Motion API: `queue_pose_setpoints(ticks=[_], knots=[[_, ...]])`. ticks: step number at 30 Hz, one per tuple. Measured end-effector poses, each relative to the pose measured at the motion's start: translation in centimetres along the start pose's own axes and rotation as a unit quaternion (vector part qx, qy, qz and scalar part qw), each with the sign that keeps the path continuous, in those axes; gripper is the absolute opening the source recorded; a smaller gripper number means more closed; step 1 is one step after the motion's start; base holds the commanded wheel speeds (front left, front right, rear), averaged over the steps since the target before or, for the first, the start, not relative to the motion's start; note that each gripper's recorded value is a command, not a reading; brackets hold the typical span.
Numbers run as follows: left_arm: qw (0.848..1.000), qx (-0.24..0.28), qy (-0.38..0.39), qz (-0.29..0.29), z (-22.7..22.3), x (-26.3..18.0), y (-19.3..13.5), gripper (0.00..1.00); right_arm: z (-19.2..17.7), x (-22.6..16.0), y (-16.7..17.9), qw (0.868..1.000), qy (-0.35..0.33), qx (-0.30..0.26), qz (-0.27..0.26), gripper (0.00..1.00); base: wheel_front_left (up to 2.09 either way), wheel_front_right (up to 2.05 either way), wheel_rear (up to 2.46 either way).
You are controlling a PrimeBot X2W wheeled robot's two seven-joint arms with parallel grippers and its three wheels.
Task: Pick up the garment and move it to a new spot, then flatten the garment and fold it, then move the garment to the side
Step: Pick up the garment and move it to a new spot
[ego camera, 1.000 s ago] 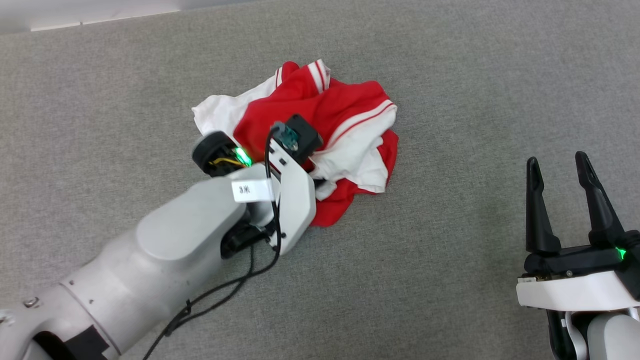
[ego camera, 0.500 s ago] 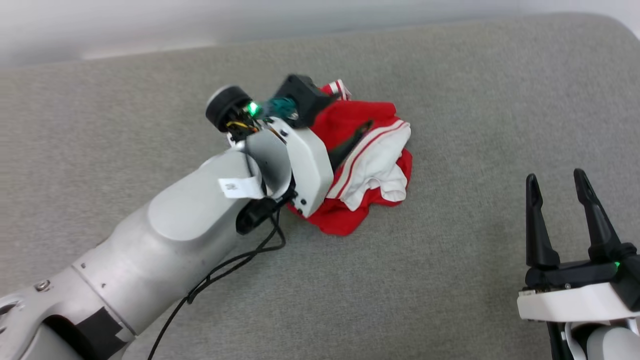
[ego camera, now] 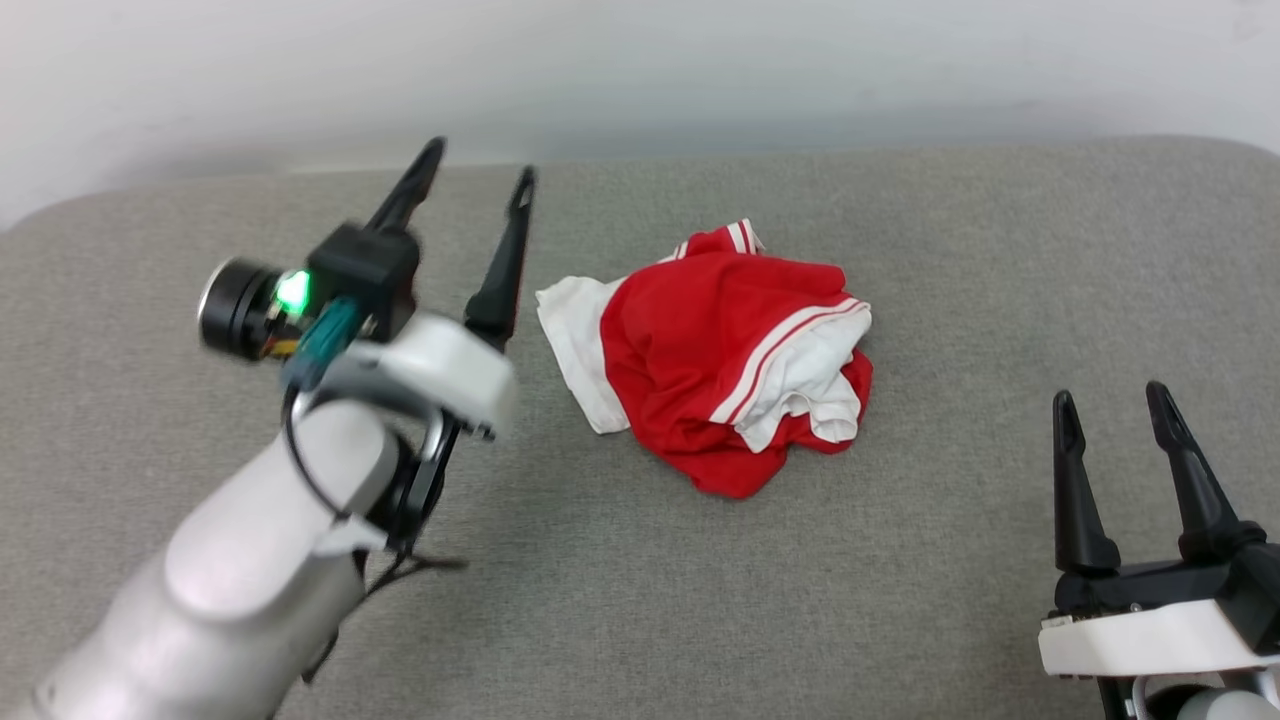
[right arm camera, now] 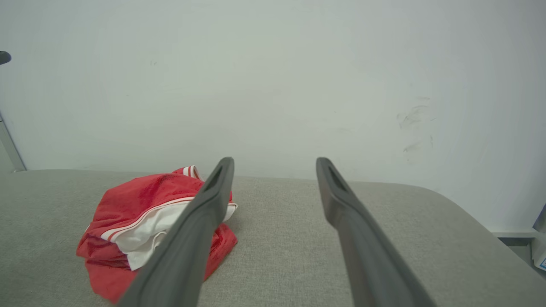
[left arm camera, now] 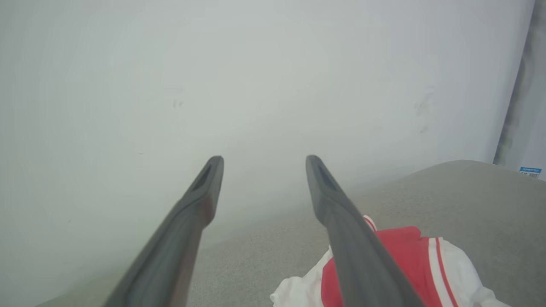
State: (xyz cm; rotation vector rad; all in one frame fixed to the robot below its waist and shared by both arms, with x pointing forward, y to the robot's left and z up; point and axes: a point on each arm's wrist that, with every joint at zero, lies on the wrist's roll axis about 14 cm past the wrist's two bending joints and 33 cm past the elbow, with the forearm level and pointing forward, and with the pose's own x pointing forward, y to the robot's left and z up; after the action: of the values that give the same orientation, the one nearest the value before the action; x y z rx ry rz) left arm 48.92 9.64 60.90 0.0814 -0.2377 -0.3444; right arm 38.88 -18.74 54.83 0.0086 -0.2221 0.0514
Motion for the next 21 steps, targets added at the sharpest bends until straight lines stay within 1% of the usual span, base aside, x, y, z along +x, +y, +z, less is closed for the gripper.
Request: queue_pose_setpoints(ticks=[3,7,12,16,21], knots=[[0.999,-0.009,-0.004,0.049,-0.2,-2.6,1.5,1.00,0.2,-0.2,0.4,1.000,-0.002,0.002,0.005,1.00,0.00,0.00,0.00],[0.994,0.007,-0.006,0.106,-0.4,-6.0,3.5,1.00,0.7,-0.2,0.9,1.000,-0.008,0.004,0.013,1.00,0.00,0.00,0.00],[0.987,0.015,0.003,0.161,-1.4,-10.1,4.7,1.00,0.9,-0.5,1.4,1.000,-0.010,0.008,0.019,1.00,0.00,0.00,0.00],[0.981,0.012,0.023,0.190,-2.7,-12.8,5.1,1.00,0.8,-0.9,1.7,1.000,-0.007,0.015,0.024,1.00,0.00,0.00,0.00],[0.977,0.007,0.038,0.210,-3.9,-14.8,5.0,1.00,0.3,-1.1,2.0,0.999,0.000,0.026,0.026,1.00,0.00,0.00,0.00]])
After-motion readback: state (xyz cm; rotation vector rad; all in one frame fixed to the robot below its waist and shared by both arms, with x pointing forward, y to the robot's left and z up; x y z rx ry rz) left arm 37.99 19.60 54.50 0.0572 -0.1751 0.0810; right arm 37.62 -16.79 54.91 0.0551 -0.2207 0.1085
